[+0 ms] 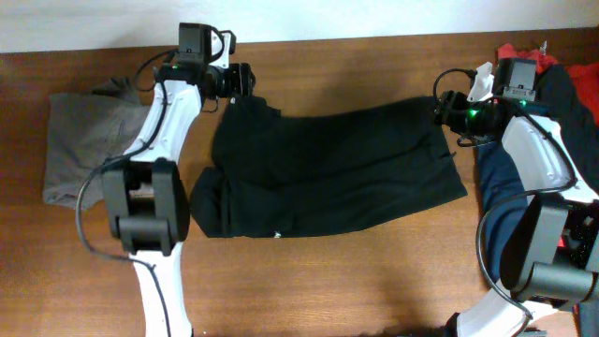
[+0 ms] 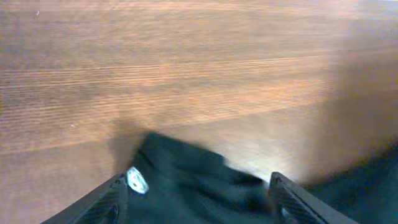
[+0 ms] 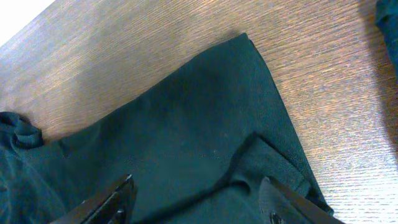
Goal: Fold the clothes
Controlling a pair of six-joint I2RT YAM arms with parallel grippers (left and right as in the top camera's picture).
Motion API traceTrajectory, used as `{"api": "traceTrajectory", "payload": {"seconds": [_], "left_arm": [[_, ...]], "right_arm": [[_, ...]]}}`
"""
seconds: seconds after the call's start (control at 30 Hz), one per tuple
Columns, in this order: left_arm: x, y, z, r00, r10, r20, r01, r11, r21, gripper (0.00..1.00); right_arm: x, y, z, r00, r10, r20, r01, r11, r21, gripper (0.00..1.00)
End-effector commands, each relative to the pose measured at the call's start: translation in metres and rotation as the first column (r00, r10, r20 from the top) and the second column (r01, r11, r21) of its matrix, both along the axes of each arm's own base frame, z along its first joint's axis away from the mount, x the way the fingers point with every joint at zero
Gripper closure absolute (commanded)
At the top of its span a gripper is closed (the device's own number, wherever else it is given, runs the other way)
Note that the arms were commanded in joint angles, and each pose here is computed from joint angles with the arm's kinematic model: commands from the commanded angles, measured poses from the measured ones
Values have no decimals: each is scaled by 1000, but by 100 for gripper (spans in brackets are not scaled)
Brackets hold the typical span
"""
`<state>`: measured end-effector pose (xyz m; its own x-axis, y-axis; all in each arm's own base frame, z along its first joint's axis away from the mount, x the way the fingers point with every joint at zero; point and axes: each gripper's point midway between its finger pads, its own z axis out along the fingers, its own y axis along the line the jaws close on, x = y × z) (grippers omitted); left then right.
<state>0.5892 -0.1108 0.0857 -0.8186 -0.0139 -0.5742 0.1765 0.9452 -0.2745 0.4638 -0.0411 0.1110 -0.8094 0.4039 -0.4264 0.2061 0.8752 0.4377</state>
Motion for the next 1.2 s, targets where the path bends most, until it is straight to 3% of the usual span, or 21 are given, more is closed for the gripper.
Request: {"api": "traceTrajectory", "payload": {"seconds": [0.0,0.17,0.2,0.27,0.43,0.53,0.6,0.73,0.93,1.17], "left_arm": [[13,11,-42,1000,15,-27,-14,999,38,29],[5,12,-87,994,16,-108,-11,999,46,44],[3,12,-89,993,16,-117,-10,999,47,57],[3,11,-86,993,10,-114,-6,999,38,73],[-7,4,-69,988,-18,-152,19,1000,0,100],[-19,4,-54,982,-23,-189,24,1000,1,100],[-31,5,-43,974,-26,-224,27,1000,5,100],[-62,8,-23,952,-57,-301,67,997,24,100],[-88,10,-15,923,-64,-380,81,996,29,100],[-111,11,-19,881,-66,-469,86,996,20,100]], "right_arm": [[6,2,9,999,18,27,-18,1000,2,31],[8,0,9,999,12,35,-12,1000,-8,30],[11,-6,9,999,-4,41,6,999,-37,30],[16,-11,8,998,-17,56,21,998,-63,30],[35,-16,-24,998,-25,60,29,998,-61,39],[46,-16,-47,998,-16,64,20,999,-49,37],[54,-19,-60,997,-16,77,21,998,-54,26],[72,-24,-79,991,-16,131,25,998,-66,21],[89,-30,-91,980,-17,199,34,996,-80,19],[99,-21,-114,976,-66,209,60,998,37,21]]}}
